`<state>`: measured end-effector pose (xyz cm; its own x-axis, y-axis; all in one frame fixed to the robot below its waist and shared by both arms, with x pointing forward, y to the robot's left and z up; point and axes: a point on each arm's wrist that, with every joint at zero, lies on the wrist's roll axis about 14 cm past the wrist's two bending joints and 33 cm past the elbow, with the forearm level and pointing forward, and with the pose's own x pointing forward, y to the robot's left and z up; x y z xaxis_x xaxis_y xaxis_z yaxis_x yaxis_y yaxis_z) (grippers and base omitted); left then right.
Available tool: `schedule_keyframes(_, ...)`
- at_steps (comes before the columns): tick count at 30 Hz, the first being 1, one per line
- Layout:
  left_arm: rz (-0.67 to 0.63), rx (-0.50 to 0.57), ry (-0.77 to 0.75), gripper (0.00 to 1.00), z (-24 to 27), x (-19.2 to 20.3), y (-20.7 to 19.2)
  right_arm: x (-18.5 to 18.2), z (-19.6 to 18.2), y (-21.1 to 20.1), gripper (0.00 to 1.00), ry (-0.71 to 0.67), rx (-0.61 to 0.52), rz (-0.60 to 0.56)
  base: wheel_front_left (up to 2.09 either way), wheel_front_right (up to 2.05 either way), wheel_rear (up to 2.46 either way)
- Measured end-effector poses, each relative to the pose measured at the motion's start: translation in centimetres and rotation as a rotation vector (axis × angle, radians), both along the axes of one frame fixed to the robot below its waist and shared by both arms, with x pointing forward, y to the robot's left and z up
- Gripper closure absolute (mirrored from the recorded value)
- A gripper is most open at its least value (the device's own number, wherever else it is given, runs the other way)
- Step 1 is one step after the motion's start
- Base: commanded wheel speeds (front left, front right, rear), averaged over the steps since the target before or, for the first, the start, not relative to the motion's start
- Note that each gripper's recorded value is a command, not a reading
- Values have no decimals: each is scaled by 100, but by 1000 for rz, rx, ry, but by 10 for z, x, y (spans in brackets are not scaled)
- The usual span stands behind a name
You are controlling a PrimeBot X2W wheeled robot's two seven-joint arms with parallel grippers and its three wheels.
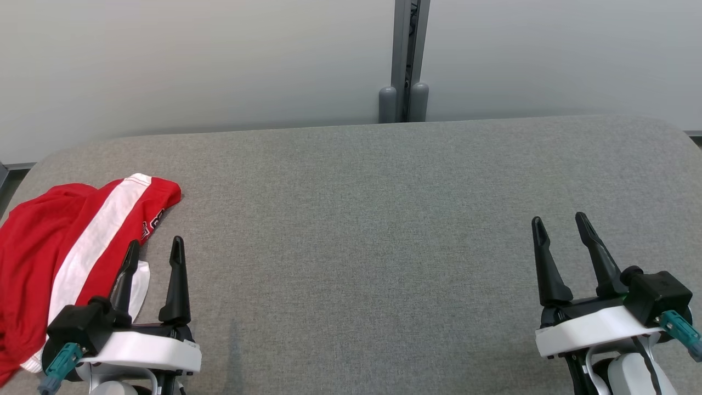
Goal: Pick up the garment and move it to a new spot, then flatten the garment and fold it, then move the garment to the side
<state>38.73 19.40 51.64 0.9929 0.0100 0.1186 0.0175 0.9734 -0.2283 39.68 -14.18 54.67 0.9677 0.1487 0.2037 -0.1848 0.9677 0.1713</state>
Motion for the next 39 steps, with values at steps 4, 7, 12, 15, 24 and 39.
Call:
schedule_keyframes(4, 1, 0, 1, 0, 0, 0, 0, 0, 0, 1, 0, 1, 1, 2, 0, 0, 0)
schedule_keyframes(7, 2, 1, 2, 0, -1, 0, 1, 0, 0, 1, 0, 1, 1, 2, 0, 0, 0)
schedule_keyframes(12, 1, 10, 4, 0, -1, 0, 0, 1, 0, 1, 0, 0, 1, 3, 0, 0, 0)
schedule_keyframes(15, 1, 10, 7, 0, -2, 0, 0, 1, -1, 1, 0, 2, 1, 4, 0, 0, 0)
schedule_keyframes(24, 3, 18, 11, 0, -3, 0, 1, 2, -1, 2, 0, 4, 1, 7, 0, 0, 0)
schedule_keyframes(39, 92, 29, 12, 0, -2, -12, 32, 14, -5, 31, 0, 11, 2, 84, 0, 0, 0)
